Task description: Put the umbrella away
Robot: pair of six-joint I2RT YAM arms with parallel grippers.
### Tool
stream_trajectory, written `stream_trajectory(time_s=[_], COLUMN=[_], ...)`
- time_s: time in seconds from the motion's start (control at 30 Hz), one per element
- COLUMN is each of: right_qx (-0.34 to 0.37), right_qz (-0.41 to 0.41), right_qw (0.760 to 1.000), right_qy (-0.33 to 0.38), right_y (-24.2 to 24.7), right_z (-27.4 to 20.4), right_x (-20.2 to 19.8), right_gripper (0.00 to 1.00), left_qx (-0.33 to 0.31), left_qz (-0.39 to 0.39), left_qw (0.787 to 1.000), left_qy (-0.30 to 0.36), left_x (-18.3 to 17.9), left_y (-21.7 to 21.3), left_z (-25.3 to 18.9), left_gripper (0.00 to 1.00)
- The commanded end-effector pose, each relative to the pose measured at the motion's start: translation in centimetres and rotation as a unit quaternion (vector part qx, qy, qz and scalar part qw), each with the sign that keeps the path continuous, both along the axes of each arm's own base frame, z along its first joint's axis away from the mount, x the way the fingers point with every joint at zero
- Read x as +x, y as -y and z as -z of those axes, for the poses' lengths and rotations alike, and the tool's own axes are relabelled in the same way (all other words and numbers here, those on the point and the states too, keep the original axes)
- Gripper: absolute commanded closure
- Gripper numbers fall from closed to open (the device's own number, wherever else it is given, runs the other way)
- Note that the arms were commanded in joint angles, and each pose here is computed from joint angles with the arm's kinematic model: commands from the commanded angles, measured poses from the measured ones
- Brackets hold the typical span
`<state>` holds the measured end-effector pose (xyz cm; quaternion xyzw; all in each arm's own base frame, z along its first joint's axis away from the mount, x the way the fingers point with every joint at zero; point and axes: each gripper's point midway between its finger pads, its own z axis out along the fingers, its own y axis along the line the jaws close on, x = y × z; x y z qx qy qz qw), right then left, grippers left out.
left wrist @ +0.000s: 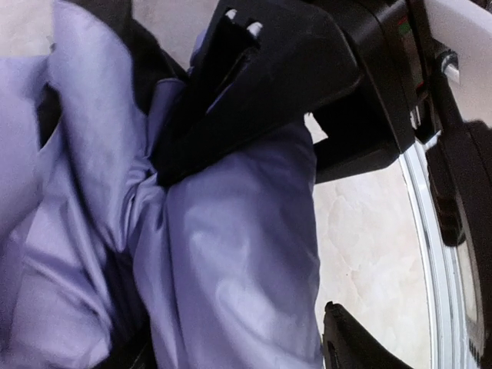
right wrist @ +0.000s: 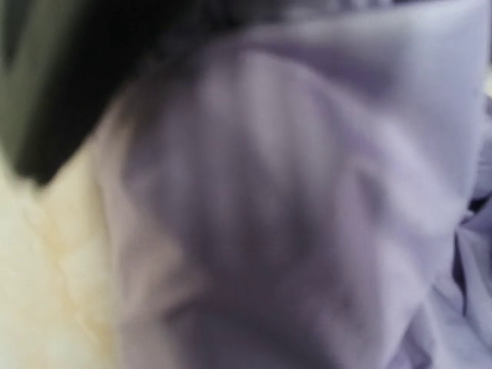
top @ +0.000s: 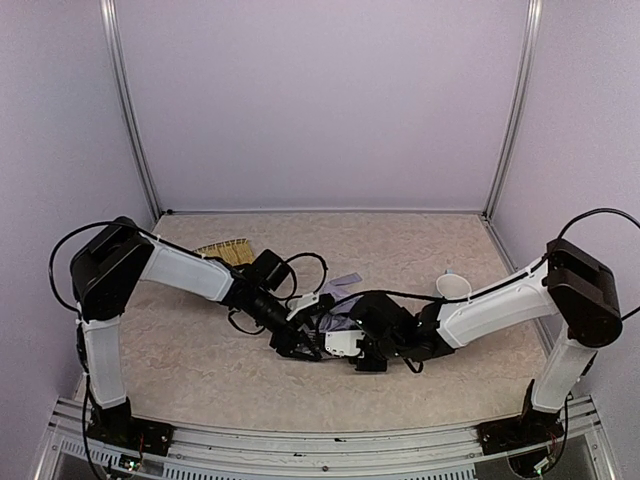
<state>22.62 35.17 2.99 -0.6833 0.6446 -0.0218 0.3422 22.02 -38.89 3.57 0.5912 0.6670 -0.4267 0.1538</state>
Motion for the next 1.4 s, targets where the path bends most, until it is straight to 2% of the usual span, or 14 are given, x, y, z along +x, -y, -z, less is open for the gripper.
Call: stream_trajectory(time_s=[0.0, 0.13, 0.27, 0.37, 0.5, 0.63, 0.83, 1.03, 1.13, 1.23, 1.27, 1.37], right_qx=[-0.096, -0.093, -0.094, -0.086, -0.057, -0.064, -0.054, -0.054, -0.047, -0.028, -0.016, 0.027], right_qz=[0.009, 0.019, 0.028, 0.03, 0.027, 0.025, 0.044, 0.049, 0.046, 0.065, 0.073, 0.064], right_qw=[0.988, 0.975, 0.95, 0.921, 0.867, 0.837, 0.801, 0.794, 0.796, 0.813, 0.82, 0.844], right_qy=[-0.123, -0.202, -0.297, -0.379, -0.495, -0.542, -0.594, -0.603, -0.602, -0.577, -0.568, -0.533], right_y=[4.4, 4.3, 4.4, 4.3, 3.7, 3.6, 3.5, 3.6, 3.4, 3.3, 3.2, 2.4], right_z=[4.7, 4.2, 3.6, 3.1, 2.3, 3.0, 4.8, 6.4, 6.5, 6.2, 5.7, 3.1], right_x=[-3.9, -5.4, -7.0, -8.4, -9.9, -10.4, -9.2, -8.1, -7.6, -5.6, -4.9, -3.3], right_gripper=[0.89, 0.9, 0.9, 0.89, 0.87, 0.86, 0.88, 0.88, 0.86, 0.78, 0.73, 0.58], left_qx=[-0.03, -0.102, -0.151, -0.135, -0.109, -0.053, 0.013, 0.087, 0.124, 0.165, 0.177, 0.191], left_qz=[-0.082, -0.121, -0.175, -0.171, -0.108, -0.068, -0.04, -0.043, -0.028, -0.004, 0.006, 0.015], left_qw=[0.995, 0.977, 0.942, 0.929, 0.92, 0.902, 0.882, 0.869, 0.872, 0.893, 0.898, 0.915], left_qy=[0.051, 0.14, 0.242, 0.298, 0.36, 0.423, 0.47, 0.485, 0.472, 0.419, 0.403, 0.355], left_x=[2.9, 3.4, 3.7, 2.2, -1.8, -3.6, -2.6, -0.5, -0.5, -1.6, -2.2, -3.7], left_y=[-1.2, -2.3, -4.1, -4.8, -4.2, -2.9, -1.5, -1.7, -2.4, -2.9, -3.0, -3.0], left_z=[-1.8, -6.0, -8.9, -8.9, -7.8, -5.8, -2.8, 0.7, 3.1, 5.9, 6.7, 7.9], left_gripper=[0.37, 0.37, 0.37, 0.4, 0.44, 0.39, 0.37, 0.37, 0.39, 0.46, 0.52, 0.6])
